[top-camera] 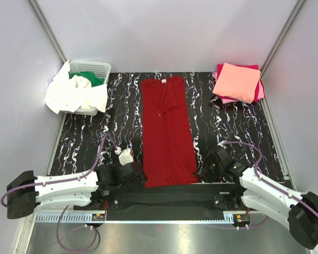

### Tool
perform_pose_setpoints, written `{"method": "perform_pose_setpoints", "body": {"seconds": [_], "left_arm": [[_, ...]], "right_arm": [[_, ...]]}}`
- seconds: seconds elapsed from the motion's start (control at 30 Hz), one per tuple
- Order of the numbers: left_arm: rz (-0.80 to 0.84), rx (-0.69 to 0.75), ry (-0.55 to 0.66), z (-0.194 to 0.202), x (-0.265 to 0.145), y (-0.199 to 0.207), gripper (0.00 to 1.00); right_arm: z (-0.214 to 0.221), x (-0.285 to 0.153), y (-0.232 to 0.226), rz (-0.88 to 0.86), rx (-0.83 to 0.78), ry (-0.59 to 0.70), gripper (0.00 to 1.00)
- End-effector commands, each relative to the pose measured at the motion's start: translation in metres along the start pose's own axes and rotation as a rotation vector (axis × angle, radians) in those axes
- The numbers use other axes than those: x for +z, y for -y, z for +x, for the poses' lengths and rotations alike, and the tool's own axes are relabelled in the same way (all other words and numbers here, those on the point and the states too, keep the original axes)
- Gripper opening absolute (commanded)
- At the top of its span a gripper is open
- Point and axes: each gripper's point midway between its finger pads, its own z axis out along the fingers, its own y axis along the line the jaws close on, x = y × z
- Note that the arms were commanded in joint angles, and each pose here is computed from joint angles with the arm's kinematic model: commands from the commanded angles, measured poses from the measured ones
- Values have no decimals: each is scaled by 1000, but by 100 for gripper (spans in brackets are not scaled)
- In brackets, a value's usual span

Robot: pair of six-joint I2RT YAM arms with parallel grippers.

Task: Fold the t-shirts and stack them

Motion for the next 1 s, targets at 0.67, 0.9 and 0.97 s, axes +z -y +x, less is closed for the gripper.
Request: {"method": "perform_pose_setpoints", "body": {"seconds": [0.67,0.9,0.97], "left_arm": [[-40,-71,-97,24,14,-11,46],[-66,-91,-122,30,13,-20,45],[-81,-92,-130,33,13,-25,45]], "right_arm": [[-2,8,12,37,-24,30,0],[-2,8,11,33,-26,29,0],[-2,9,13,38,-25,26,0]]}}
